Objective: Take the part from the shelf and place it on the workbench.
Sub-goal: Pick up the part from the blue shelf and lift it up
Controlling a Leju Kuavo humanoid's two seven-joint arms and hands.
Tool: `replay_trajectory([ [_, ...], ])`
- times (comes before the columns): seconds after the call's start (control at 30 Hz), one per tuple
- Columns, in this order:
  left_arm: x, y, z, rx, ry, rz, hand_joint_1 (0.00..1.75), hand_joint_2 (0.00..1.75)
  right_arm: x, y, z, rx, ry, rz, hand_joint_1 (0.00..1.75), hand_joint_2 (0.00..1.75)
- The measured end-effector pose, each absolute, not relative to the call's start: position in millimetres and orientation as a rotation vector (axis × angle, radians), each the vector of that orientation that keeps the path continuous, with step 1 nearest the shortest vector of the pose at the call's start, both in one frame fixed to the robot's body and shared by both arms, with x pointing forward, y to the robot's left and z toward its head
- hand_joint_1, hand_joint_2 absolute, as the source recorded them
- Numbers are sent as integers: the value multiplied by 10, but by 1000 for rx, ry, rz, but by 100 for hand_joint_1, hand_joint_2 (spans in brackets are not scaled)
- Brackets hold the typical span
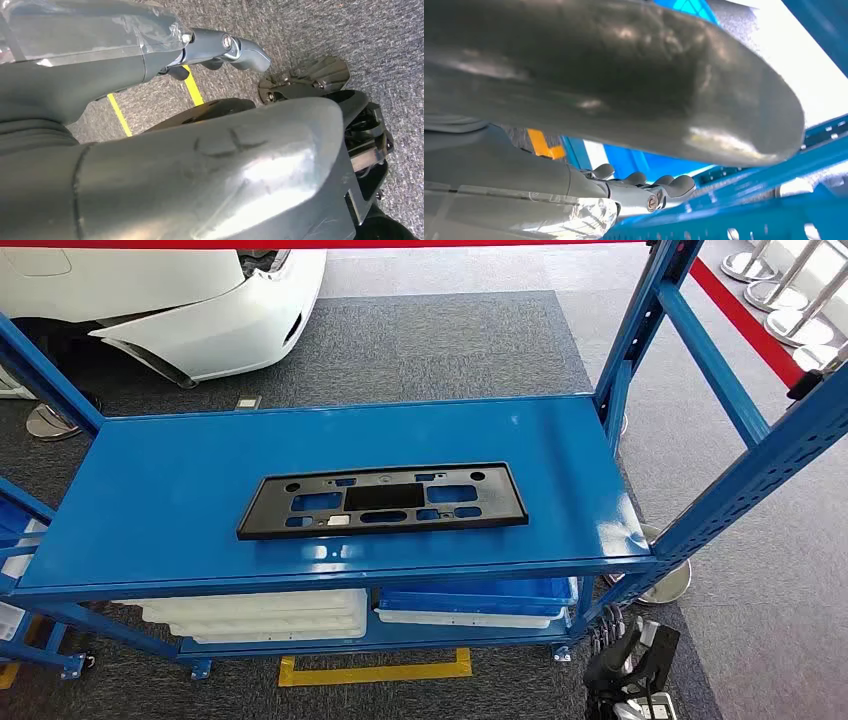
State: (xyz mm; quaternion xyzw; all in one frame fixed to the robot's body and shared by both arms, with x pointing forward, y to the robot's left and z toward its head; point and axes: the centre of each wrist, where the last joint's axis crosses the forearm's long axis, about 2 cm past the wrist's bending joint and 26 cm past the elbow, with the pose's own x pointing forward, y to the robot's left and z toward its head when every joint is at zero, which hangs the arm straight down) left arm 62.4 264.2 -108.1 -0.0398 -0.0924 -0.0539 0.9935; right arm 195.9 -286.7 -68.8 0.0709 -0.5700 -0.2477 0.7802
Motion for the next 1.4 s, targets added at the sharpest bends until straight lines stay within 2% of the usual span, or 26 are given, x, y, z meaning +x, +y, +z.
replay_trajectory([
  [0.47,645,2659,-1079,-72,-193,-139,0,0,2042,-2687,-553,-33,-1280,-570,0,0],
  [0.9,647,2676,-1080,-70,-198,-160,0,0,2156,-2364,-366,118,-1364,-427,0,0],
  [1.4,650,2679,-1079,-68,-200,-179,0,0,2201,-1861,-173,372,-1259,-327,0,0],
])
